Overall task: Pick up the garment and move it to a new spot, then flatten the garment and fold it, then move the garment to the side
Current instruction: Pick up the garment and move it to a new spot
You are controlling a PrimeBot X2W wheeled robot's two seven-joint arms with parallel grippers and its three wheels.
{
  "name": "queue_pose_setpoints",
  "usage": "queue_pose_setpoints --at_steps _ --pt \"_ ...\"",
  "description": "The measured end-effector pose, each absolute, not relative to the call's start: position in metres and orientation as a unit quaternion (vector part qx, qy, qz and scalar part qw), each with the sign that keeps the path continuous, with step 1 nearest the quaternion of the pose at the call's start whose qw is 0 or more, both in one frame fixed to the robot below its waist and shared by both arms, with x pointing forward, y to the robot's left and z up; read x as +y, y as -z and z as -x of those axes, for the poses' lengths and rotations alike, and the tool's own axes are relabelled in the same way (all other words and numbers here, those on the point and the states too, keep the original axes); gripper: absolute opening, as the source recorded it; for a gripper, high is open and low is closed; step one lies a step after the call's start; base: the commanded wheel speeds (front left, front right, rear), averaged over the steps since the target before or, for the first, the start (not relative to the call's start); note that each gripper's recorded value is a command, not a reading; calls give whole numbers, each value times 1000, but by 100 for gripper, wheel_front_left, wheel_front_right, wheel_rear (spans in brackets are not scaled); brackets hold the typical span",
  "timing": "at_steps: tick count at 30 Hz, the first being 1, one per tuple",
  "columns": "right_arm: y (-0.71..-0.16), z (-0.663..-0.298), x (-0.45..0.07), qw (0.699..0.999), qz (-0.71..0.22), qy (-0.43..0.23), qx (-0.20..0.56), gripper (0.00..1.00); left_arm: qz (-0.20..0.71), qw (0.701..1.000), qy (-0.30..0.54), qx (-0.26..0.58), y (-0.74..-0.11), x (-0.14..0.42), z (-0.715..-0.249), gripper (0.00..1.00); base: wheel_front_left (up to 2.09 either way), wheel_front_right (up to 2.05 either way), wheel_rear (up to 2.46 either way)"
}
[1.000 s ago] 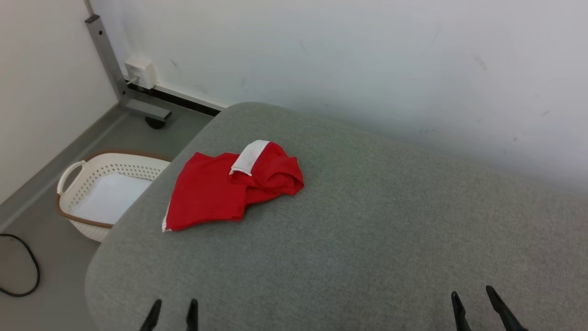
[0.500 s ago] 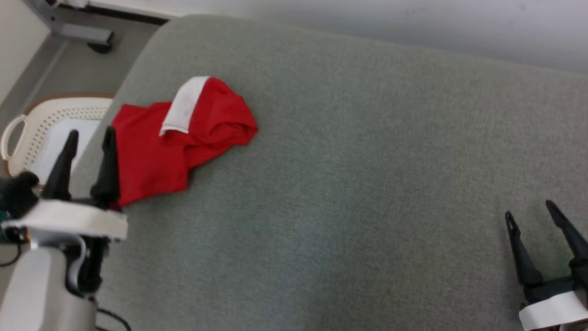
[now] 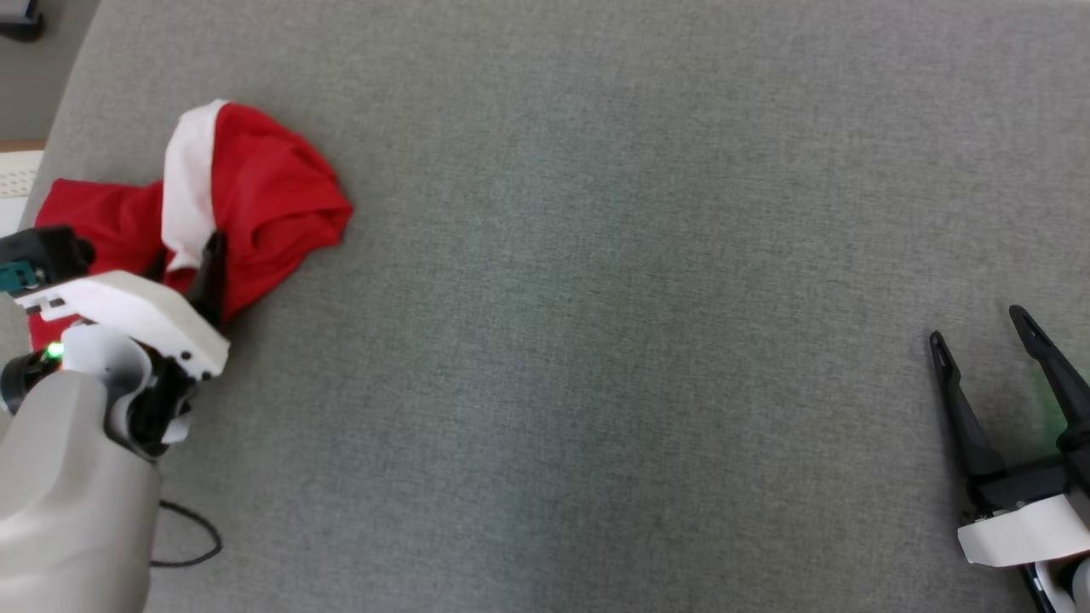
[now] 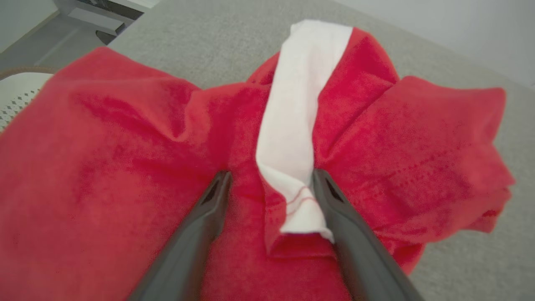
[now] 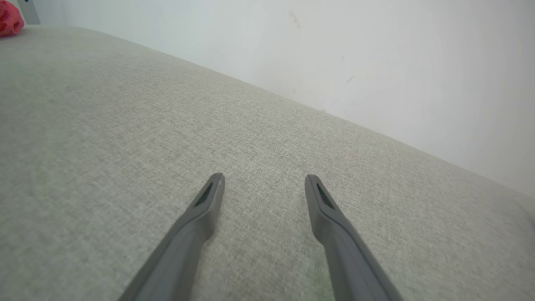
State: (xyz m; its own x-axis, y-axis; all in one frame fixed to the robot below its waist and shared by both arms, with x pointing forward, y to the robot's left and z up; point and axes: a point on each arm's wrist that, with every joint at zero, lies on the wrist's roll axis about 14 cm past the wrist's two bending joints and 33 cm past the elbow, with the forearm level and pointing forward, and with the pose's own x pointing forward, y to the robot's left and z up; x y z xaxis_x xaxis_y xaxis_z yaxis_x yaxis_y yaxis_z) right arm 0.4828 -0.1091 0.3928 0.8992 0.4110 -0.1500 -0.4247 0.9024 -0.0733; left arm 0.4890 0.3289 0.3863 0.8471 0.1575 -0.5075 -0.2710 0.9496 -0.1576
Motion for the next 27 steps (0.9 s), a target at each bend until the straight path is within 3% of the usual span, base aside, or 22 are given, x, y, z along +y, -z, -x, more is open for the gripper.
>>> queue_pose_setpoints --at_steps 1,3,6,9,16,22,27 --pt "-393 -482 -112 974 53 -211 67 100 106 949 -110 276 -378 328 -485 100 0 0 0" --pt "-394 -480 -116 975 54 -205 69 100 83 939 -106 317 -367 330 -477 0 0 0 0" --pt "-396 -474 -119 976 53 -200 73 100 67 932 -96 343 -364 327 -472 0 0 0 0" --pt "-400 -466 -121 977 47 -191 76 100 75 941 -91 316 -380 323 -477 0 0 0 0" --pt "-421 -440 -121 982 28 -177 68 100 63 986 -27 151 -493 296 -513 0 0 0 0" --pt "-457 -419 -128 988 12 -154 29 100 81 992 92 29 -598 223 -509 0 0 0 0" --pt "-476 -399 -145 992 3 -122 7 100 127 965 231 0 -633 123 -479 0 0 0 0"
